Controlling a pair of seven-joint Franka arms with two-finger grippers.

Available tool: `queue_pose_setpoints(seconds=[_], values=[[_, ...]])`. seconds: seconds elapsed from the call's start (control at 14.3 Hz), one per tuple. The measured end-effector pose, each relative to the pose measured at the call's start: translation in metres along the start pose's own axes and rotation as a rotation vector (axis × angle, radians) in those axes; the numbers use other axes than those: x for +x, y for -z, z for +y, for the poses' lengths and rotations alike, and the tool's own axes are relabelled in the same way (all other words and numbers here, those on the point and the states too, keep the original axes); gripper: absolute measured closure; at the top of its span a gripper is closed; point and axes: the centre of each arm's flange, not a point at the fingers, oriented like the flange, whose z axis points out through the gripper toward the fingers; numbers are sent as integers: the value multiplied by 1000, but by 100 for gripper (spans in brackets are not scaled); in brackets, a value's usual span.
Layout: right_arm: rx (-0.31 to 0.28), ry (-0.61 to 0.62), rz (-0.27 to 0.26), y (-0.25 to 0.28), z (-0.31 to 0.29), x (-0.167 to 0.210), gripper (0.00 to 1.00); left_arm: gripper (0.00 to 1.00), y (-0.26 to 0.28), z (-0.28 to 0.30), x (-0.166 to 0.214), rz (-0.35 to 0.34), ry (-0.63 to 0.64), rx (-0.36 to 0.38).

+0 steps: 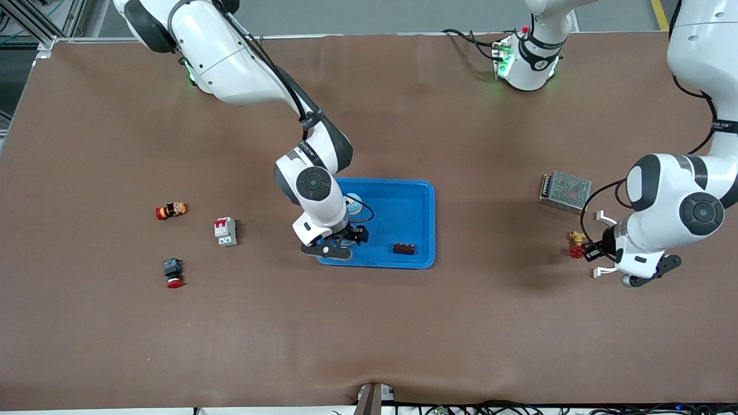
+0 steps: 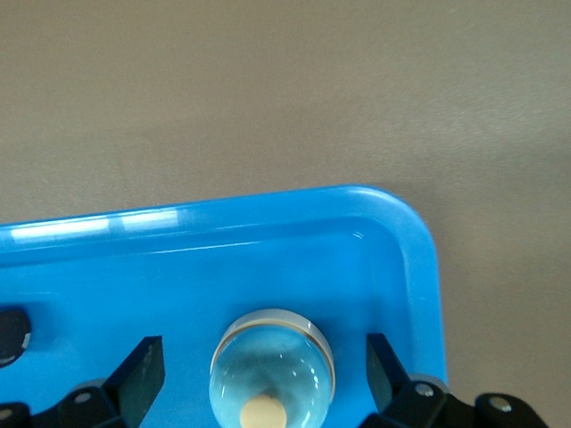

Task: Place electrolytic capacitor and blue bell in tray
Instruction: 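Carry the capacitor to the tray with the left gripper while the right withdraws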

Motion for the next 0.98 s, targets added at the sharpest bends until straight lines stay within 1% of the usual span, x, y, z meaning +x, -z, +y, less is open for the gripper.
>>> queue_pose_setpoints(seconds=[0.14, 0.35, 0.49, 0.7, 0.98], values=[[-12, -4, -7, 23, 1, 4, 0, 66, 9, 22, -11, -10, 80, -16], [-39, -2, -26, 62, 11, 12, 0, 66, 19, 58, -32, -18, 249, -43], [-61, 7, -46, 89, 18, 14, 0, 66, 26, 91, -54, -23, 340, -58], [-92, 18, -75, 134, 27, 11, 0, 66, 32, 138, -92, -23, 444, -61], [-97, 40, -79, 194, 40, -1, 0, 66, 33, 185, -139, -26, 565, -56]])
